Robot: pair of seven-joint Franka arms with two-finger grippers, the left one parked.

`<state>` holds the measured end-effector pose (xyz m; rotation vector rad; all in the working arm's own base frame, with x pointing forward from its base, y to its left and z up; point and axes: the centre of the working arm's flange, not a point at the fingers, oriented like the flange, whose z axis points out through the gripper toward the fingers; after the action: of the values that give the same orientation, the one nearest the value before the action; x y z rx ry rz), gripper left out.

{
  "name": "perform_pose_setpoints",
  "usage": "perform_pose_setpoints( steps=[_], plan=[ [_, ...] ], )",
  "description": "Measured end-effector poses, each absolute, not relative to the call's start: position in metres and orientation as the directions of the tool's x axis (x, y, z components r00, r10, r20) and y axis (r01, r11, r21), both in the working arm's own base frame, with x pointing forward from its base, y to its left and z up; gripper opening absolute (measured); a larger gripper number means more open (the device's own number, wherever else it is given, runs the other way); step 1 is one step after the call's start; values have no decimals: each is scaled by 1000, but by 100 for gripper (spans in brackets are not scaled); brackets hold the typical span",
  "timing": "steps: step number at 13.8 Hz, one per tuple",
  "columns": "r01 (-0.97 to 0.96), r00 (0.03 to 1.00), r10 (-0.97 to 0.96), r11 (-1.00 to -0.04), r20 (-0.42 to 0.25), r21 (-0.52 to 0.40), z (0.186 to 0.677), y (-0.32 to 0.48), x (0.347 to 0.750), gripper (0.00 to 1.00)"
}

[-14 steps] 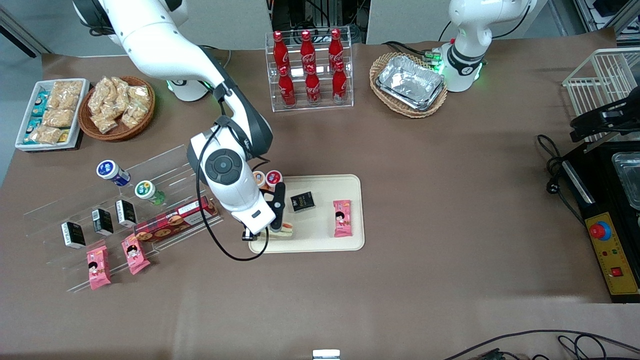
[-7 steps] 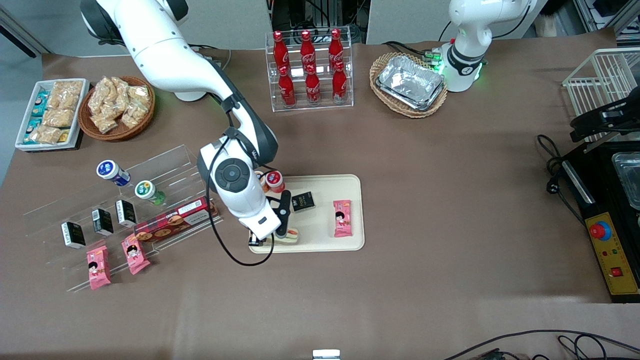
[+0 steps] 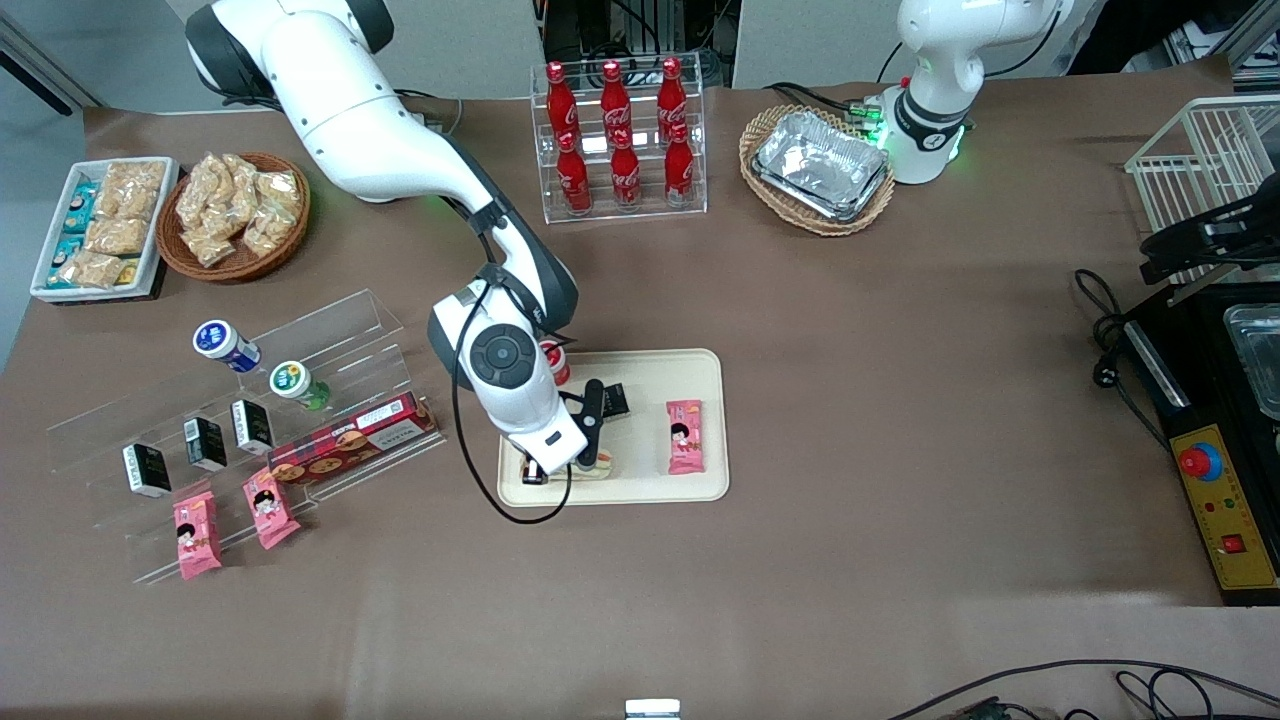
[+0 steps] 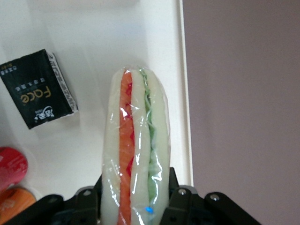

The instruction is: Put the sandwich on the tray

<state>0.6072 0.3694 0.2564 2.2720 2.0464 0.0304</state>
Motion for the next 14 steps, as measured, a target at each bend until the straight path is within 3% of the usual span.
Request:
perform_pose_setpoints(
  steps=[5, 10, 14],
  plan=[
    [991, 102, 994, -99, -31, 88, 242, 373, 608, 58],
    [987, 122, 992, -123, 10, 107, 261, 379, 613, 99],
    [976, 200, 976, -206, 82, 75, 329, 373, 617, 100]
  ],
)
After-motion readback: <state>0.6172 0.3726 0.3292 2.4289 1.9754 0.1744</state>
